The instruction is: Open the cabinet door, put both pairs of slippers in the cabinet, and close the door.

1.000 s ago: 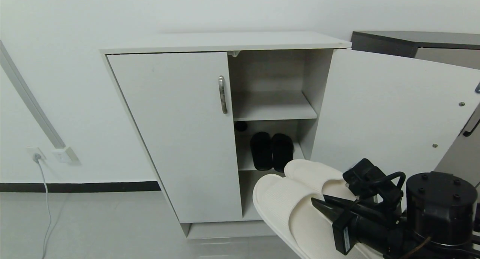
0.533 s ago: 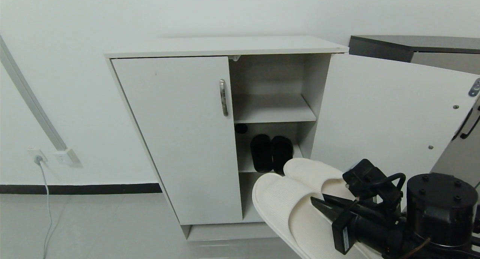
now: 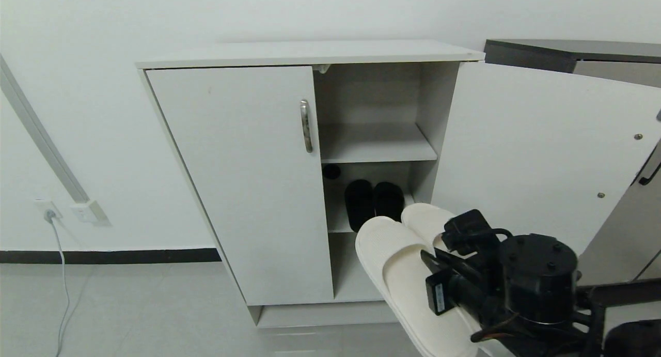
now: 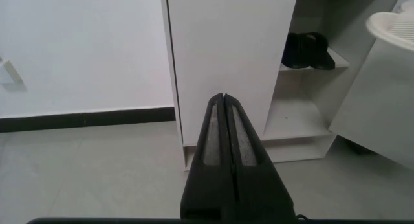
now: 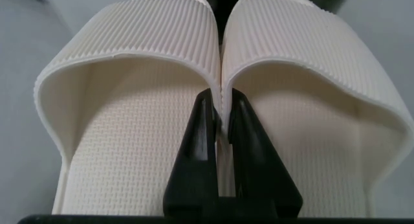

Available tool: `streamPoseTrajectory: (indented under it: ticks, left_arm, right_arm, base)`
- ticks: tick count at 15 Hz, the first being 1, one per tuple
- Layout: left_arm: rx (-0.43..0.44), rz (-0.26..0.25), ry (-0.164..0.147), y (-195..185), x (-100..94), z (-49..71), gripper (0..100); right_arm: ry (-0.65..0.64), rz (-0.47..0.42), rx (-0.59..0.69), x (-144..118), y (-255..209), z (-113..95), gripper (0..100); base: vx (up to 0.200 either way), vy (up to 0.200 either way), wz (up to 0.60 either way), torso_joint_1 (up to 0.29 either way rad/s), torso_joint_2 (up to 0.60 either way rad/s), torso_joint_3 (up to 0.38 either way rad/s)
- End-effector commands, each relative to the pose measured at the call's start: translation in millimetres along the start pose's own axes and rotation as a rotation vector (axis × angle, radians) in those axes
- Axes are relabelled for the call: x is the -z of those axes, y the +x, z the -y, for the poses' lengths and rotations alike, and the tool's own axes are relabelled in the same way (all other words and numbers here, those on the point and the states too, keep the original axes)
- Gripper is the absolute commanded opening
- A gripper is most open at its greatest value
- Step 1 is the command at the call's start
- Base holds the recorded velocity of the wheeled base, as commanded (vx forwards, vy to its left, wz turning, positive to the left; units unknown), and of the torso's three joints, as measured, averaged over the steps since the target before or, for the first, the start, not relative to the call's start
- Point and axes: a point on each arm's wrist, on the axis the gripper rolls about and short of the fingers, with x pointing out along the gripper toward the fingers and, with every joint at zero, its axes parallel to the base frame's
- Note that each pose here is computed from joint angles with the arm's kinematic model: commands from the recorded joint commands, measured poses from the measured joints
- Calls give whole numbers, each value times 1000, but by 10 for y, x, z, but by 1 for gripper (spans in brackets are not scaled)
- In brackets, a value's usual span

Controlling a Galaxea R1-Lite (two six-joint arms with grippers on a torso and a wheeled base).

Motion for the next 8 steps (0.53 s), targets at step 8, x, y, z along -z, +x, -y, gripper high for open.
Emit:
streamPoseTrajectory:
  ticks: [8]
  left_arm:
    - [0, -1, 1, 1, 0, 0, 0]
  right_arm:
    - [135, 49, 225, -251, 966, -649, 0]
  base:
    - [0, 0, 0, 0, 0, 0]
